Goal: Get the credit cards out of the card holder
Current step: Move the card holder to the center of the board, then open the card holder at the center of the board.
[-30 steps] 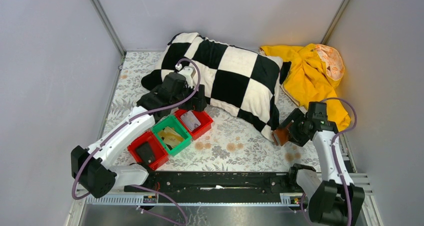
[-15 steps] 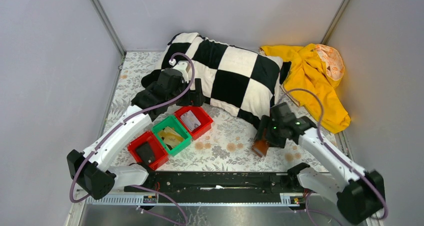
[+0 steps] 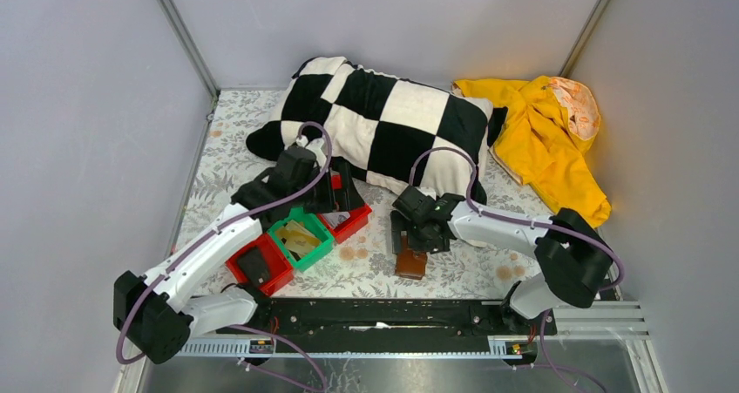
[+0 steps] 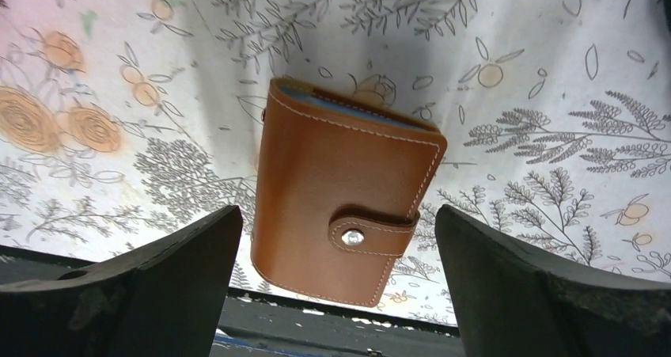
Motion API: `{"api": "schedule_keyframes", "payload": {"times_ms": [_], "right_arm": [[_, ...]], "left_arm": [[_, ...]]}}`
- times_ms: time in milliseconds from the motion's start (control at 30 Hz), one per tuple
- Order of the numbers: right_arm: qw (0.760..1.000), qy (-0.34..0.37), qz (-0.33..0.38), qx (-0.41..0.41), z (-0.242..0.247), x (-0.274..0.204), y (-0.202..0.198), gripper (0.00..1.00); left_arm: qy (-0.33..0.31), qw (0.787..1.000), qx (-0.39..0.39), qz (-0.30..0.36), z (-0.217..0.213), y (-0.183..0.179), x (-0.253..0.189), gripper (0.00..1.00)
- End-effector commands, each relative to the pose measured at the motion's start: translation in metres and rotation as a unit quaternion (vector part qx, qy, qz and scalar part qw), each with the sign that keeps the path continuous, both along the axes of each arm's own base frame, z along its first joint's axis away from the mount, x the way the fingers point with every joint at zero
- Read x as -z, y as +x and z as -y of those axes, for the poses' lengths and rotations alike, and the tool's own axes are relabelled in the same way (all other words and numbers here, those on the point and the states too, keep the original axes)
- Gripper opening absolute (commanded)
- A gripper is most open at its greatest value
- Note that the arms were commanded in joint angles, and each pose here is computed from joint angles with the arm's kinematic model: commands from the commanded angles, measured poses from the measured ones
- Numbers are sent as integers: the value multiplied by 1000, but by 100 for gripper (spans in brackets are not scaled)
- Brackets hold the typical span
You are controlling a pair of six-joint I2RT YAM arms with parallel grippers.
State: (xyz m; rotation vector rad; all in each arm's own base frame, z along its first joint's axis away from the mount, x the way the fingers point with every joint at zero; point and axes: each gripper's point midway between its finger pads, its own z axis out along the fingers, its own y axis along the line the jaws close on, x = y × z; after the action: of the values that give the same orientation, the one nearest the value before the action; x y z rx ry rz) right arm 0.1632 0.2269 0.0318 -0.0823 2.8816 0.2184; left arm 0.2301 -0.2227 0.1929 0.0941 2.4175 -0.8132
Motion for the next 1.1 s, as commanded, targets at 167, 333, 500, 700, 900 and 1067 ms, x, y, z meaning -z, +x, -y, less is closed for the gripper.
{"api": "schedule_keyframes", "payload": {"times_ms": [167, 333, 500, 700, 900, 1067], "right_arm": [[994, 45, 96, 31, 4, -32, 19, 100], [992, 44, 106, 55, 27, -27, 7, 75], [991, 58, 100, 63, 30, -20, 0, 56], [991, 74, 93, 62, 17, -19, 3, 47], [989, 93, 95, 61, 8, -26, 6, 46], [989, 97, 94, 60, 5, -27, 7, 47]], "left_arm": [[-60, 998, -21, -6, 36, -20, 14, 99], [-56, 996, 44, -45, 80, -46, 31, 94], [-81, 990, 80, -80, 104, -66, 50, 66], [-102, 986, 78, -109, 123, -70, 67, 46], [-90, 985, 94, -113, 133, -77, 81, 42], [-88, 985, 94, -113, 135, -75, 103, 40]]}}
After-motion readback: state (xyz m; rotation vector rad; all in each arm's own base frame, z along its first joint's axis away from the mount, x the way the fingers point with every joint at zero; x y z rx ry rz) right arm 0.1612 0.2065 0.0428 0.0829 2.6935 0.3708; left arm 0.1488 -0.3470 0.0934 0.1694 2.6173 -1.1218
